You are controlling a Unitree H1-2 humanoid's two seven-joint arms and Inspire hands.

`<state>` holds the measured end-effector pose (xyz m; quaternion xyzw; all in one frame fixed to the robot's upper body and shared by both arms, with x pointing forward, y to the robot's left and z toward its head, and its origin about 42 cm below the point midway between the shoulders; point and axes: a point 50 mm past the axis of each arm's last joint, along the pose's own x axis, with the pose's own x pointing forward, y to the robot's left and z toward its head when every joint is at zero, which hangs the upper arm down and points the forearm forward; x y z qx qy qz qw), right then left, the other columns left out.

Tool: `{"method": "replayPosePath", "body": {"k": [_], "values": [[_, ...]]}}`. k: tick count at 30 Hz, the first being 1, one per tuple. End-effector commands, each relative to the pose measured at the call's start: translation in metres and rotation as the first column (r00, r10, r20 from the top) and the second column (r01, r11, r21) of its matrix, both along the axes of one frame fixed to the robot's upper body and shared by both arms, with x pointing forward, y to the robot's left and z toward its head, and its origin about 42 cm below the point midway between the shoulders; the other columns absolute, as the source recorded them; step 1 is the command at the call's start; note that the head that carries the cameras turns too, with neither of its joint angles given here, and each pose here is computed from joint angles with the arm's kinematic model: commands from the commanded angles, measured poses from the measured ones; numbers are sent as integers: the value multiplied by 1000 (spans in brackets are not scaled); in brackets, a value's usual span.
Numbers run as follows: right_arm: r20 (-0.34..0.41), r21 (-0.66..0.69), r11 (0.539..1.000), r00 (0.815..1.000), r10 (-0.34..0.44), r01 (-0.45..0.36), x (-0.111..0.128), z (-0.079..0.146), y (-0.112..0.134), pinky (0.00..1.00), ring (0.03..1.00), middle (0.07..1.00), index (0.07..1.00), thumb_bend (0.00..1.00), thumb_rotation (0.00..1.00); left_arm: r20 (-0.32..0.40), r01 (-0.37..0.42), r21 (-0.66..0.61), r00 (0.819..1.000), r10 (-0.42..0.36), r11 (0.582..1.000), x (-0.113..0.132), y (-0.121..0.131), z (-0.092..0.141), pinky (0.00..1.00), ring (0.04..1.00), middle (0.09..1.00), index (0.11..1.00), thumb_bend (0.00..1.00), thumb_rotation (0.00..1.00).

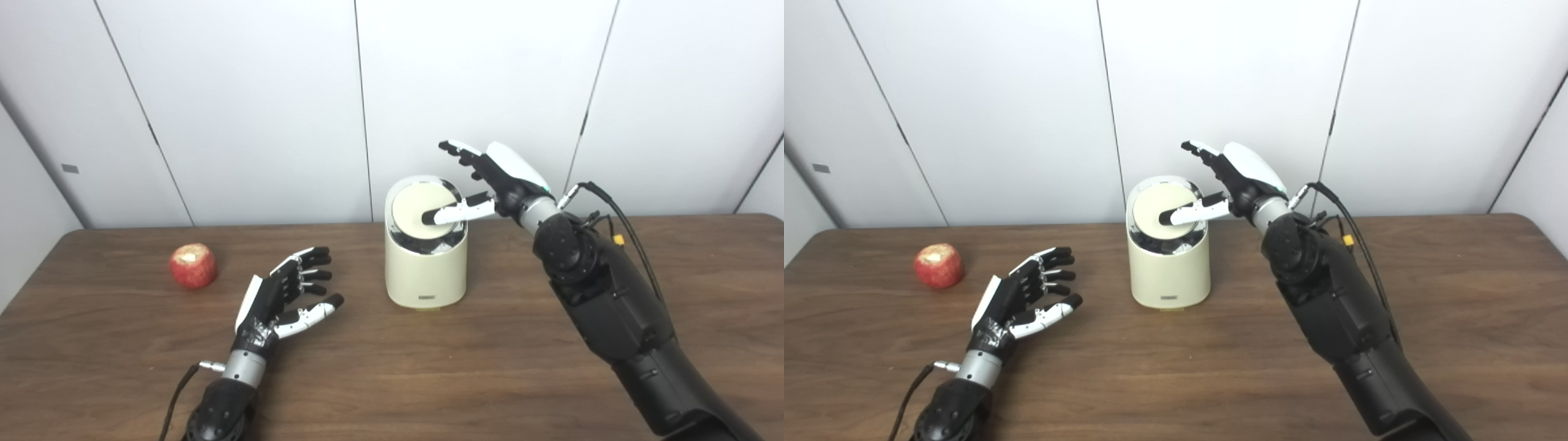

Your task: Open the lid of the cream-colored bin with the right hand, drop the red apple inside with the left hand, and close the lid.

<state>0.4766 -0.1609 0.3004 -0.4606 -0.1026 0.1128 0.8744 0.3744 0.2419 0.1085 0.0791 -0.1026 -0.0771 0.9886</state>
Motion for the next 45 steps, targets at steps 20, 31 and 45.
{"method": "replayPosePath", "body": {"k": [20, 31, 45], "values": [[127, -66, 998, 992, 20, -11, 15, 34, 13, 769, 885, 913, 909, 789, 442, -166, -9, -23, 986, 5, 1000, -41, -5, -55, 642, 727, 801, 819, 615, 85], [108, -91, 996, 994, 32, -22, 14, 28, 18, 764, 899, 924, 904, 825, 374, -166, -2, -36, 986, -4, 999, -42, -8, -53, 647, 734, 809, 824, 614, 92], [87, -297, 954, 996, -21, 46, 12, 21, 20, 661, 829, 893, 882, 843, 183, -161, 1, -26, 987, -5, 1000, -42, -9, -51, 629, 728, 807, 820, 631, 121]]}}
